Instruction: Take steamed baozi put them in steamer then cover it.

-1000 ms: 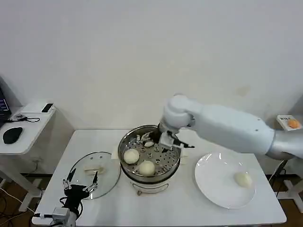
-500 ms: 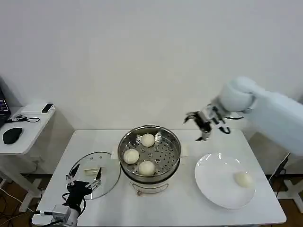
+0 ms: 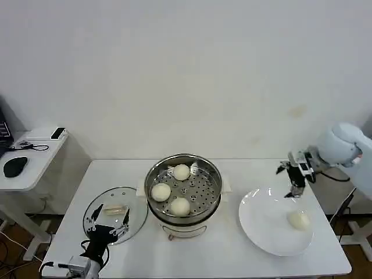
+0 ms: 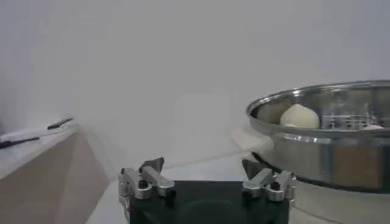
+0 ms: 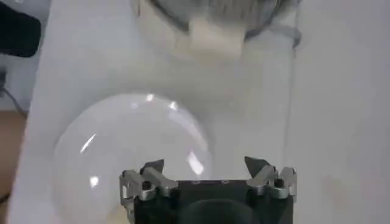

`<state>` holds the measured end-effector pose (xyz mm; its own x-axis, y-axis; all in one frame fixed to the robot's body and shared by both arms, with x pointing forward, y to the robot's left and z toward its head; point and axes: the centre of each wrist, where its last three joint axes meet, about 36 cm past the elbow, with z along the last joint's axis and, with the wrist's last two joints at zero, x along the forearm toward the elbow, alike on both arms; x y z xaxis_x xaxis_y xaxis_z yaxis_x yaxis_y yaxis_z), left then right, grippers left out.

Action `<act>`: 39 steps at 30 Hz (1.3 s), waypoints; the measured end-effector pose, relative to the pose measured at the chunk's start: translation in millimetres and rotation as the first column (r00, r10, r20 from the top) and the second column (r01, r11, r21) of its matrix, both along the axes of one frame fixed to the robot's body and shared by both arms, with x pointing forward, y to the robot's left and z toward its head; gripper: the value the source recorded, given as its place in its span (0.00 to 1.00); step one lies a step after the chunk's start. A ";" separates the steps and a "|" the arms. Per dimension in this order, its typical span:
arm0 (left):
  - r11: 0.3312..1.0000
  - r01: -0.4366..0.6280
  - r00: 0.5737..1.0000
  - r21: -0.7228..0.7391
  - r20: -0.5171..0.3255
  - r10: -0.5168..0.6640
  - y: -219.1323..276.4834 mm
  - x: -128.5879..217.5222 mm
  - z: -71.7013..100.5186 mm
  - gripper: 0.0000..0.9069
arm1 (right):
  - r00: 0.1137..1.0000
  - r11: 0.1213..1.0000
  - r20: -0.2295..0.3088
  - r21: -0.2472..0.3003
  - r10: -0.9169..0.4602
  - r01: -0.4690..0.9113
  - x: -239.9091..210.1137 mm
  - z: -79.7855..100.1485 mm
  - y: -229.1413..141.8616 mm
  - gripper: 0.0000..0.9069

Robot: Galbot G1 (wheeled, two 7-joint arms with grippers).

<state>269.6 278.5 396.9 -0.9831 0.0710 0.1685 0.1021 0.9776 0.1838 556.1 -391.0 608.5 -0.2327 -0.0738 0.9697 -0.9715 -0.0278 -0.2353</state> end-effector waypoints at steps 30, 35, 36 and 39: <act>1.000 -0.013 0.999 0.009 -0.048 0.013 1.8 -0.5 -20.1 1.00 | 0.987 0.983 -0.121 -0.164 -0.107 0.086 -10.3 -128.8 -45.1 1.00; 1.000 -0.018 0.999 0.013 -0.051 0.018 4.5 0.6 -21.8 1.00 | 0.987 0.982 -0.120 -0.166 -0.109 0.088 -6.2 -134.8 -44.5 1.00; 1.000 -0.018 0.999 0.013 -0.051 0.019 4.7 1.0 -22.1 1.00 | 0.987 0.982 -0.118 -0.166 -0.109 0.088 -5.1 -135.8 -44.3 1.00; 1.000 -0.019 0.998 0.013 -0.053 0.020 5.1 2.1 -23.4 1.00 | 0.988 0.981 -0.112 -0.173 -0.107 0.087 -1.7 -138.2 -43.4 1.00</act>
<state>271.7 283.6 373.5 -0.9740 0.0493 0.2210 0.0927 0.9773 0.1907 554.4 -434.4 470.3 -0.1114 0.1086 0.9878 -0.9925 0.0390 -0.1162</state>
